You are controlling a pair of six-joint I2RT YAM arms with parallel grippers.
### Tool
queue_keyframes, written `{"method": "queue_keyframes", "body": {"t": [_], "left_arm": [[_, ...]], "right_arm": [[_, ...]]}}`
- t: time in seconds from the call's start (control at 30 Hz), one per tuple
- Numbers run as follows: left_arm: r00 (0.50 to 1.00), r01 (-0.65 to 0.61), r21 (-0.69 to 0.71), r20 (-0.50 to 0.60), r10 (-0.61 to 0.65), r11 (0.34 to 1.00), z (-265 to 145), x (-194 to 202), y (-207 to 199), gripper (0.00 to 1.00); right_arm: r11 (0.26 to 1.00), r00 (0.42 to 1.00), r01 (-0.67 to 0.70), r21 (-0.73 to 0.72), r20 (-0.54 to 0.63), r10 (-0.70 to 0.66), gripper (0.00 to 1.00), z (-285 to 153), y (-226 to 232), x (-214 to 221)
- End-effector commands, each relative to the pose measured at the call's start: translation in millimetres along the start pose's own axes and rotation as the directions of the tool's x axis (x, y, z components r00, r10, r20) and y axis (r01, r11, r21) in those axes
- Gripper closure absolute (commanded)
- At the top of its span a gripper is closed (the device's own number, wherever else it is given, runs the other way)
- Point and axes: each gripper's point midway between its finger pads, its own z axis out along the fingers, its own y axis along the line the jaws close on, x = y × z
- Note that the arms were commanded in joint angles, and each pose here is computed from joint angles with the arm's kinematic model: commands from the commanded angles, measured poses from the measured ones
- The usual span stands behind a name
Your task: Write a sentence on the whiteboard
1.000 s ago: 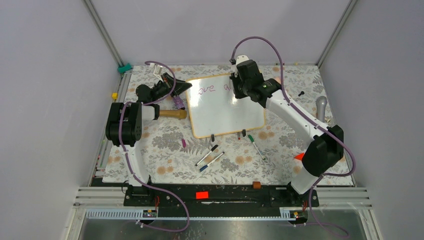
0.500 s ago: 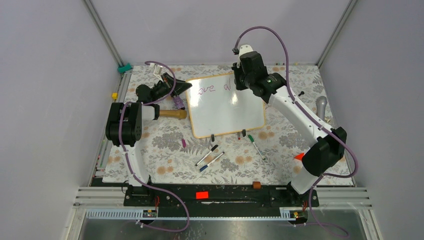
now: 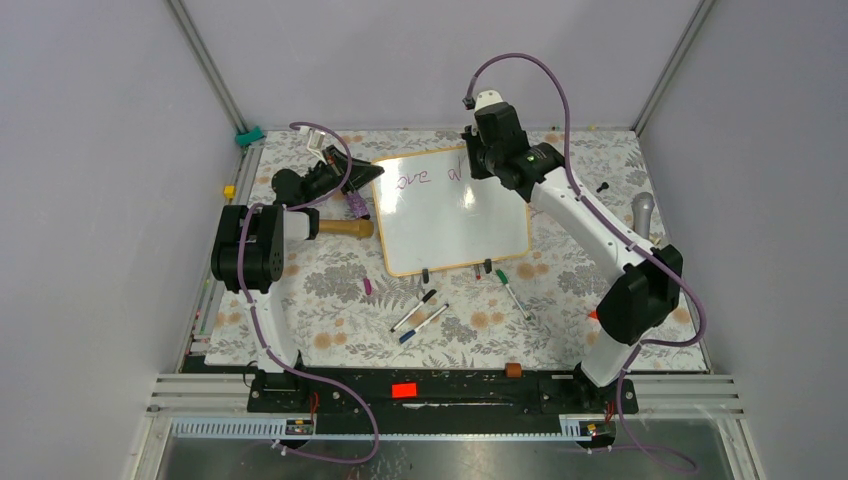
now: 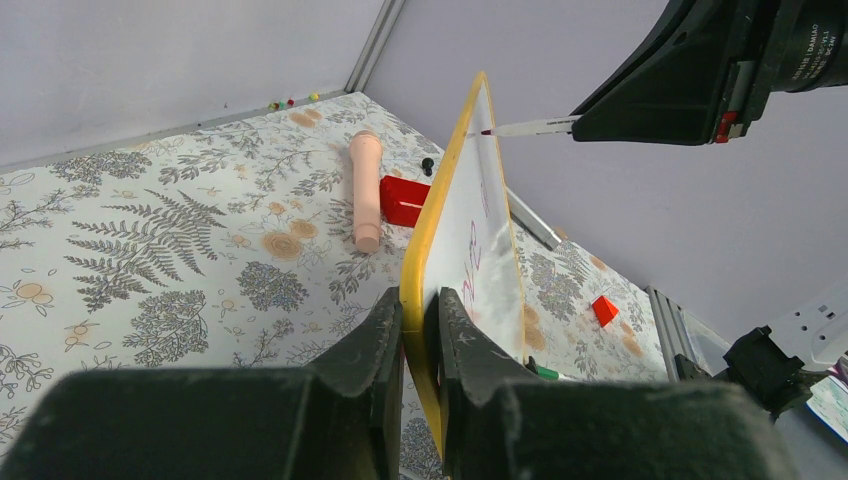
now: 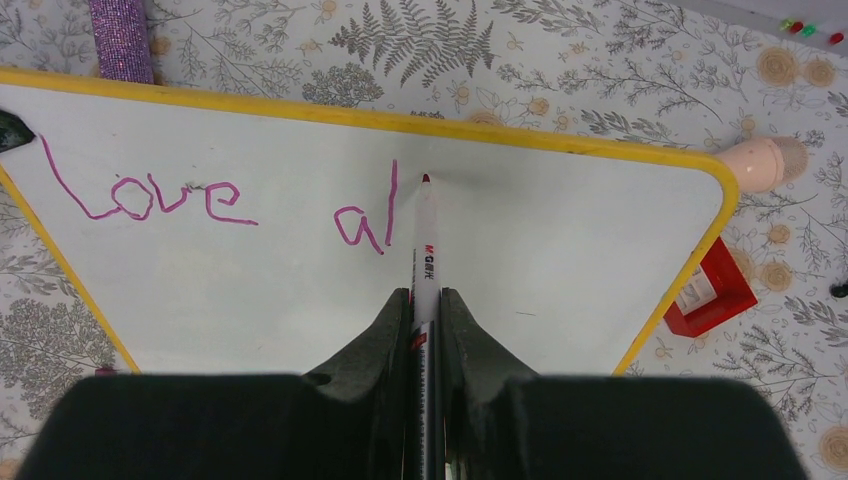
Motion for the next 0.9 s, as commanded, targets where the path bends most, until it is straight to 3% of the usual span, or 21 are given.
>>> {"method": "queue_keyframes", "body": {"t": [0.0,0.87], "left_arm": [[0.988,-0.095,0.109,-0.109,0.107,0.989,-1.0,38.4,-12.0,1.00],[0.988,-0.094,0.109,-0.109,0.106,0.990,-0.9,38.1,-11.9,1.00]], "right_arm": [[1.000,0.998,-0.006,0.025,0.066,0.005,1.00,-4.7,-7.8,-24.4],[1.000,1.000,-0.010,0.002,0.000,0.010,1.00,-2.1,-5.7,-0.5]]}}
